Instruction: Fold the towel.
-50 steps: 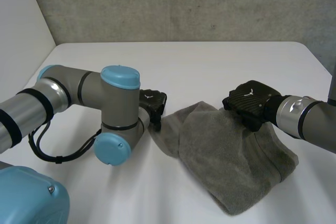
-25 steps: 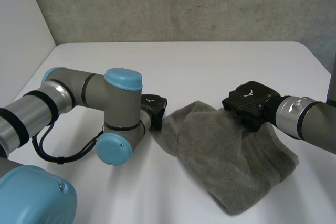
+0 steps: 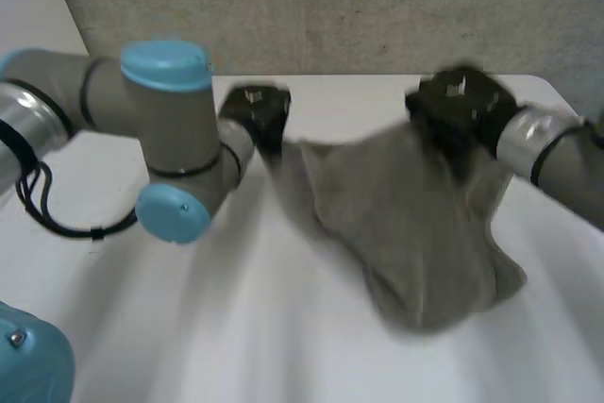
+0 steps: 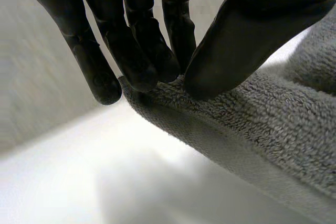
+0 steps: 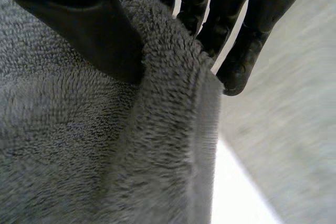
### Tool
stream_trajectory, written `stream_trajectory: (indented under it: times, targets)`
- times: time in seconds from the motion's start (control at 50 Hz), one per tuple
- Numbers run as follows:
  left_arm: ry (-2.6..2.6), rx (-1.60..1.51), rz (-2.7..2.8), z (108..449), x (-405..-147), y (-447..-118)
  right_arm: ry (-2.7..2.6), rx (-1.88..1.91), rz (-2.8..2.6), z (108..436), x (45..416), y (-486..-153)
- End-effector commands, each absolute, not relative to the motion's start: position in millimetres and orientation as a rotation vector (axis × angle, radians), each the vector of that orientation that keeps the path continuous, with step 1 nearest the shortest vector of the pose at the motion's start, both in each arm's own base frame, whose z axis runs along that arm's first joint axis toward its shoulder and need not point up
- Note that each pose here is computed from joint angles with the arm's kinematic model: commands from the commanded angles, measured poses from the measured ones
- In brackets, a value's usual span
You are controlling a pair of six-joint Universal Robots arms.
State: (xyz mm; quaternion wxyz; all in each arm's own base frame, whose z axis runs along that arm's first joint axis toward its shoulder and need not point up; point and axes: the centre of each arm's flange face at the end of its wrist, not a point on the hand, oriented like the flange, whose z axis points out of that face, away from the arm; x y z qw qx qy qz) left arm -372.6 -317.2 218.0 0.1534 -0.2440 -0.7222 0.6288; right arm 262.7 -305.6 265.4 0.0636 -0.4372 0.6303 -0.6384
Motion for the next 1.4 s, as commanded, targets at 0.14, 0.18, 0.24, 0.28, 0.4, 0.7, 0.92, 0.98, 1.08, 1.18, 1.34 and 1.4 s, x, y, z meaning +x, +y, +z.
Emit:
stream_trajectory:
  times: [0.14, 0.18, 0.24, 0.28, 0.4, 0.7, 0.92, 0.98, 1.08, 1.18, 1.34, 1.4]
  targets:
    - [-1.282, -0.414, 2.465, 401.9, -358.8, -348.3, 0.936, -0.731, -2.741, 413.9, 277.7, -363.2]
    - [-1.230, -0.382, 2.504, 422.1, -347.9, -343.0, 0.867, -0.675, -2.758, 425.8, 274.4, -360.4]
    - [-1.312, -0.389, 2.492, 414.1, -335.2, -346.8, 0.931, -0.672, -2.683, 414.1, 275.6, -361.1]
    - [-1.400, -0.404, 2.458, 398.8, -328.8, -349.5, 1.030, -0.712, -2.617, 398.8, 277.0, -361.9]
    - [-1.754, -0.538, 2.249, 307.3, -300.1, -352.4, 1.549, -1.085, -2.153, 289.2, 289.1, -351.1]
    - [-2.133, -0.765, 1.711, 151.3, -272.4, -300.6, 1.959, -1.577, -1.637, 171.1, 265.0, -293.1]
    - [-2.184, -0.862, 1.760, 154.4, -253.8, -297.1, 1.979, -1.548, -1.683, 190.0, 258.3, -279.8]
    - [-2.171, -0.860, 1.784, 163.1, -251.8, -293.3, 2.025, -1.476, -1.695, 194.6, 256.2, -280.3]
    - [-2.152, -0.856, 1.803, 173.5, -249.3, -284.3, 2.089, -1.324, -1.690, 198.1, 254.2, -283.8]
    - [-2.152, -0.851, 1.808, 177.6, -246.1, -276.2, 2.114, -1.268, -1.653, 192.1, 254.8, -286.2]
    - [-2.169, -0.827, 1.824, 180.8, -239.6, -275.5, 2.194, -1.252, -1.586, 166.9, 255.5, -299.8]
    - [-2.182, -0.804, 1.842, 183.2, -233.1, -280.6, 2.230, -1.226, -1.566, 157.6, 255.0, -305.9]
